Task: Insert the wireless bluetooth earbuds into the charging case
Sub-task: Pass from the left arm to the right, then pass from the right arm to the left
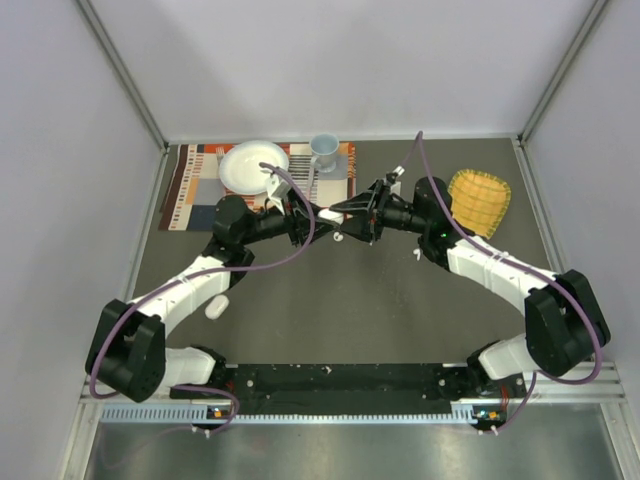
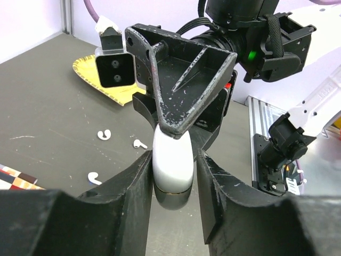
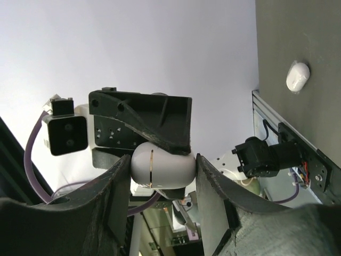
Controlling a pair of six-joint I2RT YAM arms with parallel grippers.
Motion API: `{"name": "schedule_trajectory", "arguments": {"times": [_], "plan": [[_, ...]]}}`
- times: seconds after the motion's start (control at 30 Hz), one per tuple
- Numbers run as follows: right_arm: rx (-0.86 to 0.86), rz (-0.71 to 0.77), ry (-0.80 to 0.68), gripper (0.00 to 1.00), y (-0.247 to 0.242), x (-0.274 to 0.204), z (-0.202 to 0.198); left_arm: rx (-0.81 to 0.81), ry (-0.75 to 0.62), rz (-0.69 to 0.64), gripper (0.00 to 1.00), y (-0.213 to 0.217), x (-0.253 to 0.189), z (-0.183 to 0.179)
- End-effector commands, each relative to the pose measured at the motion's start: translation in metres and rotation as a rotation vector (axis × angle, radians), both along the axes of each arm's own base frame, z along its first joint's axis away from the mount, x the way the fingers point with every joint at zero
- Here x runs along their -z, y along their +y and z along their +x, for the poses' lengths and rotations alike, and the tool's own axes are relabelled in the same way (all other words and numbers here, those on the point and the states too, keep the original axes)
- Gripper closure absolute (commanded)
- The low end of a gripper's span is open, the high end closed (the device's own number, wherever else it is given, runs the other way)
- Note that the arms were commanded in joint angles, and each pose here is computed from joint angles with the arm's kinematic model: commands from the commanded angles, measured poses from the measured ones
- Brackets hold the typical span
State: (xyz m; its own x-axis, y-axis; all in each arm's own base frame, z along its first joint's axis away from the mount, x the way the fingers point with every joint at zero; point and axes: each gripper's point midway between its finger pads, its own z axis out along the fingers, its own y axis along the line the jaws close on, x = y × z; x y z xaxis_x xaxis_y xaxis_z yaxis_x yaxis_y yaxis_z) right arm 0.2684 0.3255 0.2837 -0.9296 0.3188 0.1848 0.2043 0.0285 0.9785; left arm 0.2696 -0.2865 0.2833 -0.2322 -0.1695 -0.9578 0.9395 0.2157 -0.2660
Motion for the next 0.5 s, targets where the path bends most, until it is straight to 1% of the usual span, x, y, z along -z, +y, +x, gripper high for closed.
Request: {"name": "schedule_trajectory", "arguments": {"times": [0.0,0.07,0.13,0.17,0.23,0.3,0.47], "plan": [[0.006,0.081,-0.061,0.89,0.003,-0.027,0.001,-0.006,-0.073,-0.068,0.53,0.001,-0.02,-0.006],[0.01,0.1,-0.077,0.9,0.003,-0.031,0.001,-0.039,-0.107,-0.105,0.5,0.005,-0.029,-0.006],[0.018,0.123,-0.076,0.92,0.001,-0.033,0.001,-0.043,-0.108,-0.11,0.47,0.006,-0.026,-0.007],[0.02,0.125,-0.071,0.92,0.001,-0.032,0.001,-0.046,-0.112,-0.116,0.47,0.007,-0.026,-0.008],[0.02,0.122,-0.064,0.92,0.001,-0.029,0.001,-0.063,-0.165,-0.161,0.46,0.012,-0.031,-0.013],[0.02,0.126,-0.062,0.93,0.001,-0.029,0.0,-0.107,-0.199,-0.199,0.46,0.018,-0.035,-0.013],[0.018,0.138,-0.052,0.93,0.001,-0.027,0.0,-0.128,-0.23,-0.228,0.48,0.022,-0.039,-0.014]]}}
